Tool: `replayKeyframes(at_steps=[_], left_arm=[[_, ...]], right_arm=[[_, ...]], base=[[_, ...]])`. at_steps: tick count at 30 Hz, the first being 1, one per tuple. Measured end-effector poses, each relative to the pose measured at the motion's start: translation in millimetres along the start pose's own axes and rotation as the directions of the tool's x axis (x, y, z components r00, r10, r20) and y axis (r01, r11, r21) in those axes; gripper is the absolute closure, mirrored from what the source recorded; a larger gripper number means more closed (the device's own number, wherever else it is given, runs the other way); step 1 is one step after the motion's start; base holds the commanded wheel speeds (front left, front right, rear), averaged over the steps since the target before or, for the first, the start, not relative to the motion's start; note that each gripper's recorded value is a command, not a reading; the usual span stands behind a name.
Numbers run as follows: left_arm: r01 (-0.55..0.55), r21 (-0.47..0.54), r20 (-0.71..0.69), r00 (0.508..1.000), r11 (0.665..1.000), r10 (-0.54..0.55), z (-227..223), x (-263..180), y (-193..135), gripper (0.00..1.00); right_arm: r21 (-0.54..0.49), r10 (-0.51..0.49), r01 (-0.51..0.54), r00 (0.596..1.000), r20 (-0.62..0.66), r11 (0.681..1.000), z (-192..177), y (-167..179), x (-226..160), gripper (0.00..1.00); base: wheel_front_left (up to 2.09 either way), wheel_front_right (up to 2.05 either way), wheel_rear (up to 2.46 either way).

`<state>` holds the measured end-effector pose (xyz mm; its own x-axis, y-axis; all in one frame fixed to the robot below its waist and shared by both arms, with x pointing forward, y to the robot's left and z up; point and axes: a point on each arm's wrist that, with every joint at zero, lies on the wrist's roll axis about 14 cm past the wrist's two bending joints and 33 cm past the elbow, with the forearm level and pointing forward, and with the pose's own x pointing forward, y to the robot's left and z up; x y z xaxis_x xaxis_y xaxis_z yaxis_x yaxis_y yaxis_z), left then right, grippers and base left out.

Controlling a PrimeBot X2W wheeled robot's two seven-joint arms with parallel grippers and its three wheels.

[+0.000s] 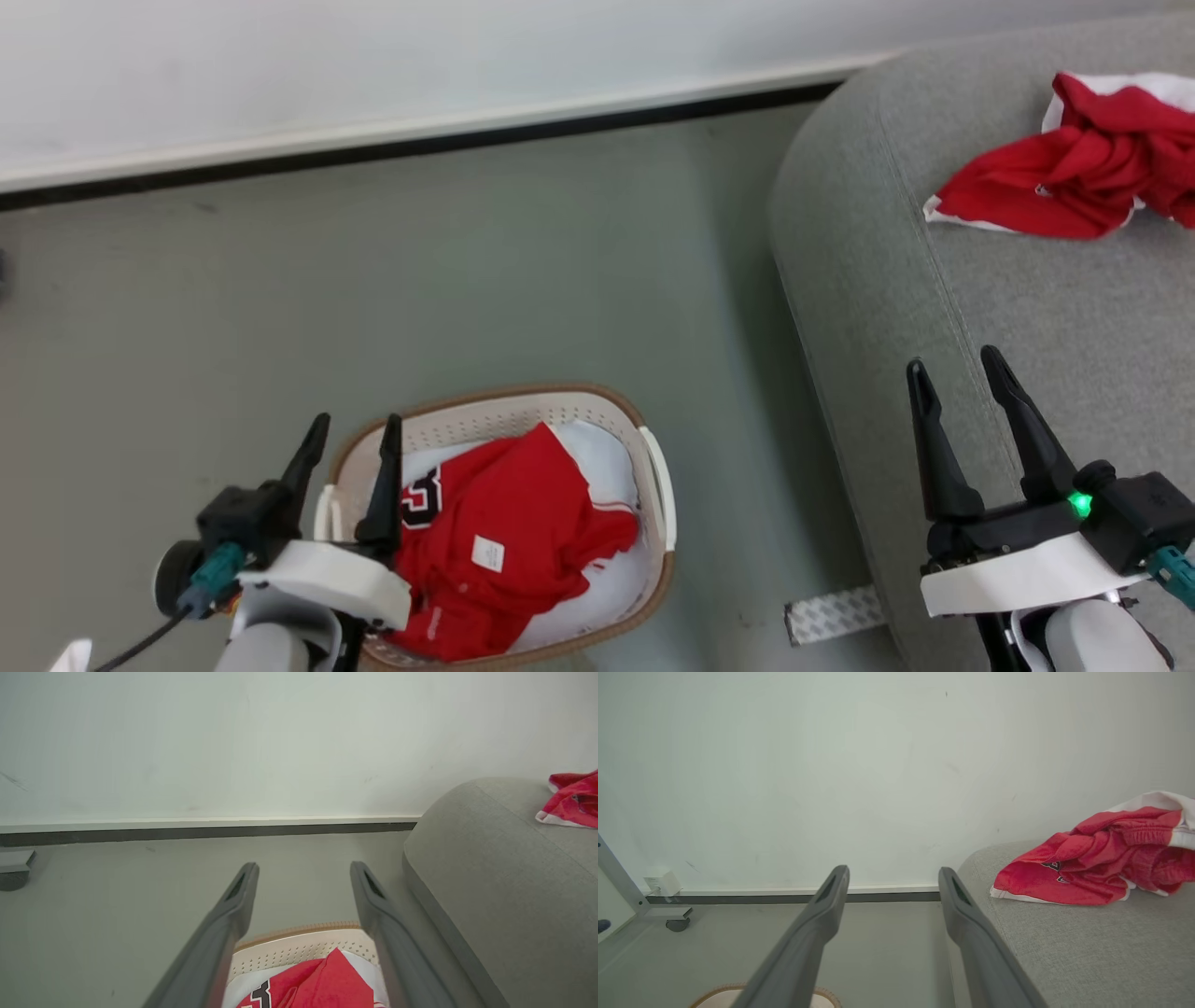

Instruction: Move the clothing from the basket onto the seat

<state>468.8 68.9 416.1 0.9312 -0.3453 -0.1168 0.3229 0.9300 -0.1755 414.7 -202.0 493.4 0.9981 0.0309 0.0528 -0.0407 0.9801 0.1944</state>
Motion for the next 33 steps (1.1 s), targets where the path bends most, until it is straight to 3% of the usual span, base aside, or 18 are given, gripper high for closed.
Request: replayKeyframes(at_steps=[7, 14, 24, 33], left_arm=[[0.095, 0.03, -0.182, 0.979, 0.995, -0.088, -62.8, 24.6, -10.1, 0.0], [0.201, 0.048, -0.399, 0.902, 0.978, -0.166, -127.6, 37.0, -22.9, 0.0], [0.369, 0.045, -0.64, 0.725, 0.928, -0.257, -208.4, 42.0, -44.4, 0.0], [0.394, 0.009, -0.812, 0.539, 0.919, -0.223, -280.3, 31.1, -32.7, 0.0]], right_arm=[[-0.005, -0.042, 0.042, 0.999, -0.033, 0.999, -15.2, -12.6, 9.4, 0.0], [-0.028, -0.082, 0.081, 0.996, -0.036, 0.996, -19.6, -27.6, 20.8, 0.0], [-0.051, -0.118, 0.114, 0.989, -0.087, 0.992, -43.2, -41.3, 30.4, 0.0], [-0.045, -0.162, 0.157, 0.975, -0.151, 0.987, -69.8, -57.3, 31.5, 0.0]], base=[[0.0, 0.0, 0.0], [0.0, 0.0, 0.0], [0.0, 0.0, 0.0], [0.0, 0.0, 0.0]])
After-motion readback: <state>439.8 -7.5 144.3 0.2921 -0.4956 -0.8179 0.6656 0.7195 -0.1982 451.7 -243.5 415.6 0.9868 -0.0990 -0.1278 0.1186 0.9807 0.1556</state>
